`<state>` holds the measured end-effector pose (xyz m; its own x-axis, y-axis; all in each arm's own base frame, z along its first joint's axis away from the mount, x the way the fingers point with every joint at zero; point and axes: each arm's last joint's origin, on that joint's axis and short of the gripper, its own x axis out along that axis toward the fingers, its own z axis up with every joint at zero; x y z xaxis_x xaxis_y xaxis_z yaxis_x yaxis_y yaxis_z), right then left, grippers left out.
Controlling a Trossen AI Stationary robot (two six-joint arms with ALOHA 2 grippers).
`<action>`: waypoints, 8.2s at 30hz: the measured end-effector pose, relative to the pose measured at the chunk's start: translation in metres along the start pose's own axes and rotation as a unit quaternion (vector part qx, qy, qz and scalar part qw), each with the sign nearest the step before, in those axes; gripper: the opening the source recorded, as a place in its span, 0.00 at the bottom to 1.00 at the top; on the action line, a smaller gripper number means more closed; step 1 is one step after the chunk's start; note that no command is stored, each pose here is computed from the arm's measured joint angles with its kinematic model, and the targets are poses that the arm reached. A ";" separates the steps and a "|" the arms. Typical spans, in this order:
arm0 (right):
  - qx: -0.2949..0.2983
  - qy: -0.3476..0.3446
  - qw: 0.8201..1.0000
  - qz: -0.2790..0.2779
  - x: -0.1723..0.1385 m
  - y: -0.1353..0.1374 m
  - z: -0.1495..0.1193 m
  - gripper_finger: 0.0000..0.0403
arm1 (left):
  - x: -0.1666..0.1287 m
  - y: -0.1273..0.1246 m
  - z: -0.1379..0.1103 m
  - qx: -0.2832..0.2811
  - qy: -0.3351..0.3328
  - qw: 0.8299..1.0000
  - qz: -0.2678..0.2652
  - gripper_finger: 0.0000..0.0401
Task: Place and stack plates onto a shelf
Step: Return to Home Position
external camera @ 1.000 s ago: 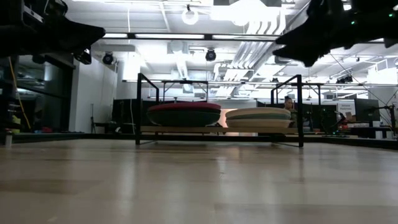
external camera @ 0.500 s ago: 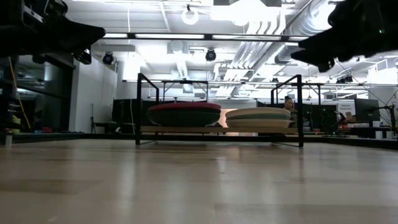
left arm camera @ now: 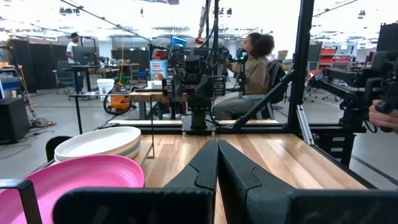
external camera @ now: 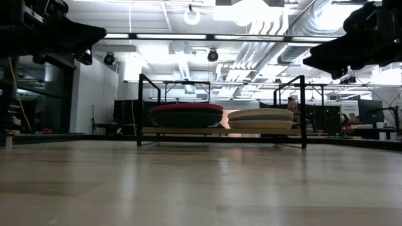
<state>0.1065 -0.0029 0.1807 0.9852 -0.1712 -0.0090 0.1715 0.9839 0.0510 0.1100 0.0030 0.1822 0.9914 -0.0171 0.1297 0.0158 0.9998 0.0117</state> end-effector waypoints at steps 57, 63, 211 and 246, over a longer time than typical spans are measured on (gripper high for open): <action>0.041 -0.008 0.999 0.030 -0.008 -0.001 -0.013 0.06 | -0.015 0.002 -0.011 -0.001 0.052 0.997 0.048 0.00; 0.052 -0.070 0.996 0.036 -0.011 -0.001 -0.002 0.06 | -0.015 0.002 -0.012 -0.001 0.055 0.997 0.048 0.00; 0.048 -0.047 0.997 0.034 -0.010 -0.001 -0.006 0.06 | -0.014 0.002 -0.013 -0.001 0.063 0.997 0.049 0.00; 0.048 -0.047 0.997 0.034 -0.010 -0.001 -0.006 0.06 | -0.014 0.002 -0.013 -0.001 0.063 0.997 0.049 0.00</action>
<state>0.0967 -0.0015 0.1744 0.9894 -0.1132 0.0915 0.0994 0.9847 0.1428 0.0980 0.0055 0.1673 0.9966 0.0826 0.0047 -0.0826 0.9966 0.0034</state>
